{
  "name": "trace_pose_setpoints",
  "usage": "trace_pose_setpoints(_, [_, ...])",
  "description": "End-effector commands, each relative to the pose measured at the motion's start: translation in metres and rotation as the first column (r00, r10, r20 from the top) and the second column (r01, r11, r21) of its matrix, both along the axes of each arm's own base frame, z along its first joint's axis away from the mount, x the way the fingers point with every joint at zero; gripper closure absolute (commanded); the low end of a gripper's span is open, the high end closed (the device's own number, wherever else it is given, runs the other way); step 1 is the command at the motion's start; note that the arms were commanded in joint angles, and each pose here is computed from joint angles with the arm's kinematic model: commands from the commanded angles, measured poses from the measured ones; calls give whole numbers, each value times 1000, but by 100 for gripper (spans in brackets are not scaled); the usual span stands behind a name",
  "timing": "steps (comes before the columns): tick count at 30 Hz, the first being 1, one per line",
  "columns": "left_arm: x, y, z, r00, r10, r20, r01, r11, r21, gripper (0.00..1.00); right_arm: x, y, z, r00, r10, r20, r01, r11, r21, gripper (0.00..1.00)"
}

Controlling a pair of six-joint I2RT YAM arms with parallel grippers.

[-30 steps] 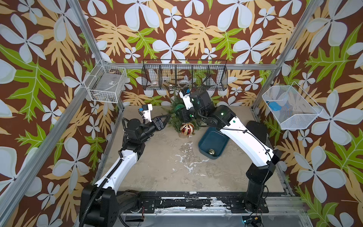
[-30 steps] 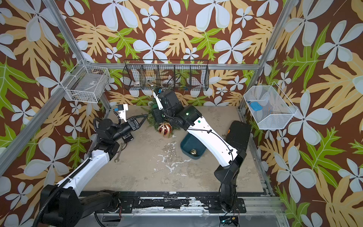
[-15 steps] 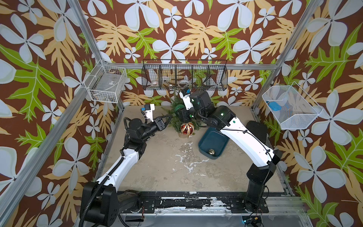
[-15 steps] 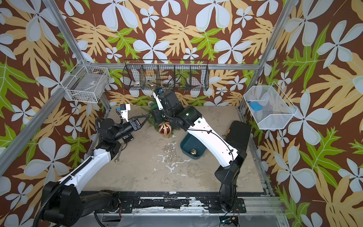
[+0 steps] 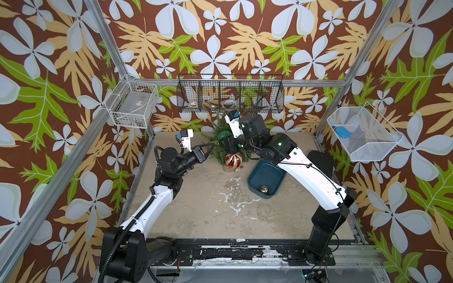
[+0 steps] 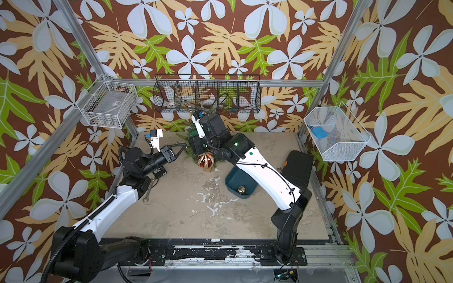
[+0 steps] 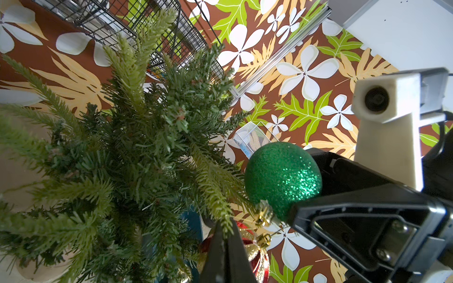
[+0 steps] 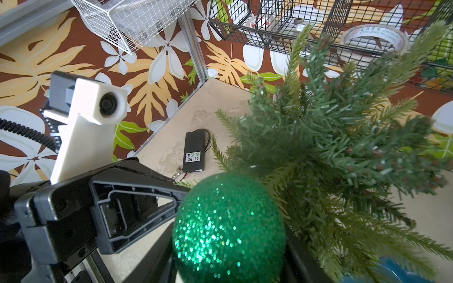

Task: Decorate the small christmas tree with ornaments
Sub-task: Hang an ornament on the christmas tree.

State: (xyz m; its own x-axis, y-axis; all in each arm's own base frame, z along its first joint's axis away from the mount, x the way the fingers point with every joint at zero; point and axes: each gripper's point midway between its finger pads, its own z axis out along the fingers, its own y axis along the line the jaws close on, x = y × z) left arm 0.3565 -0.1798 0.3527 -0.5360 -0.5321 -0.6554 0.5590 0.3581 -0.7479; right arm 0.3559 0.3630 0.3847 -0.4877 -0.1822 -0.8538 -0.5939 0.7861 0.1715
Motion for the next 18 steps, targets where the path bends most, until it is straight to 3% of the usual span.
trace_pose_setpoints(1, [-1, 0, 10, 999, 3, 40, -3, 1000, 1, 100, -5, 4, 14, 999, 30, 20, -31, 998, 52, 36])
trace_pose_setpoints(18, [-1, 1, 13, 999, 8, 45, -9, 1000, 18, 100, -22, -3, 45, 995, 63, 79, -74, 986, 146, 31])
